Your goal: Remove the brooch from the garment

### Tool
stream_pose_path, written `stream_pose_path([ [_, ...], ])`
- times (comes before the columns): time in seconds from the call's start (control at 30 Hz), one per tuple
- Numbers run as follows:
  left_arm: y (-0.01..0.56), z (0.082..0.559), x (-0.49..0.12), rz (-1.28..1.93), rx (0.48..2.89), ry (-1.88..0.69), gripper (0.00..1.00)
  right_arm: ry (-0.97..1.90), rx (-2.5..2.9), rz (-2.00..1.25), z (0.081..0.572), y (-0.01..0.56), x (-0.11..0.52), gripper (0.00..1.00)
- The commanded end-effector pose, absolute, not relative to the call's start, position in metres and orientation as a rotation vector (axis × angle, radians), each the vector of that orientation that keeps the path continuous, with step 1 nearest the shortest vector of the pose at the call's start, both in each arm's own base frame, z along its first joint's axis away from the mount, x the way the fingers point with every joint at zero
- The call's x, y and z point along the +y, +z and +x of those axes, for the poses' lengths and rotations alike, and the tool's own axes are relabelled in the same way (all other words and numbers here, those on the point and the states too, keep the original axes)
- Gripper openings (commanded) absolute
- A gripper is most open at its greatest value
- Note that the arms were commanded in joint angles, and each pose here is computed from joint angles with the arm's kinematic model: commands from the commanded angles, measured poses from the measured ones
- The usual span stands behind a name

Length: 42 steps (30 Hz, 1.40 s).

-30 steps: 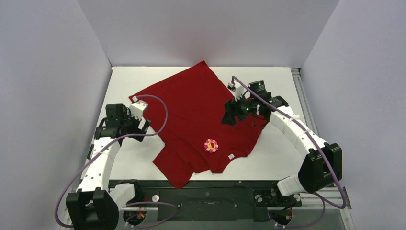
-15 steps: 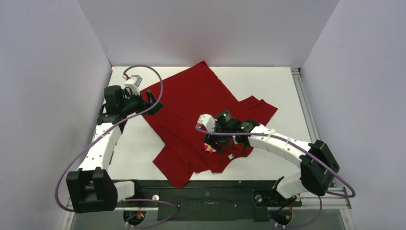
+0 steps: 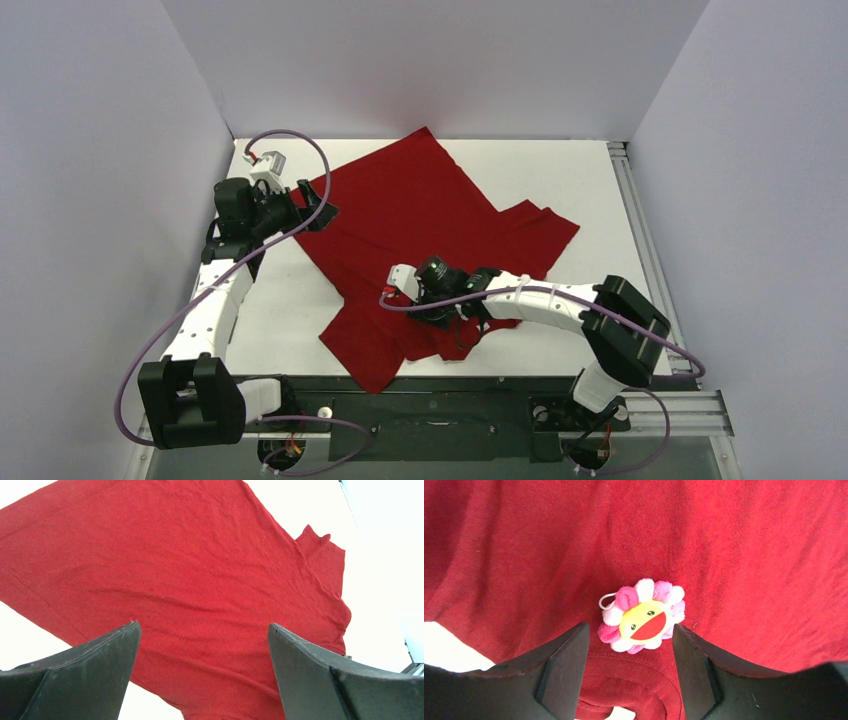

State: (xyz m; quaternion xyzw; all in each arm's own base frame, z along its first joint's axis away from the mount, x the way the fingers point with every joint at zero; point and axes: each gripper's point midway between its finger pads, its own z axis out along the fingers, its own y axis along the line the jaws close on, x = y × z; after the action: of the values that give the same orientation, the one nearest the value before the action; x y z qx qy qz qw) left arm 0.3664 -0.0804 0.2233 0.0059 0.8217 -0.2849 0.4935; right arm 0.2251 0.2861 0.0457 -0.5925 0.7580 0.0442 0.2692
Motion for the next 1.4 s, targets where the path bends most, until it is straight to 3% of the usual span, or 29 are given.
stream_pose_path([
  [0.0, 0.259, 0.375, -0.077, 0.048, 1.881, -0.673, 0.96, 0.029, 2.022, -1.561, 0.239, 0.044, 0.29, 0.57],
  [0.27, 0.261, 0.384, -0.067, 0.041, 1.859, -0.599, 0.96, 0.002, 2.028, -1.531, 0.246, 0.046, 0.287, 0.37],
  [0.43, 0.255, 0.387, -0.064, 0.059, 1.859, -0.568, 0.96, 0.044, 2.032, -1.475, 0.253, 0.063, 0.285, 0.14],
  [0.63, 0.248, 0.382, -0.076, 0.155, 1.881, -0.558, 0.96, 0.112, 2.041, -1.396, 0.263, 0.079, 0.278, 0.0],
  [1.37, 0.193, 0.325, -0.161, 0.506, 1.886, -1.034, 0.97, 0.698, 2.05, -1.291, 0.242, 0.093, 0.292, 0.0],
])
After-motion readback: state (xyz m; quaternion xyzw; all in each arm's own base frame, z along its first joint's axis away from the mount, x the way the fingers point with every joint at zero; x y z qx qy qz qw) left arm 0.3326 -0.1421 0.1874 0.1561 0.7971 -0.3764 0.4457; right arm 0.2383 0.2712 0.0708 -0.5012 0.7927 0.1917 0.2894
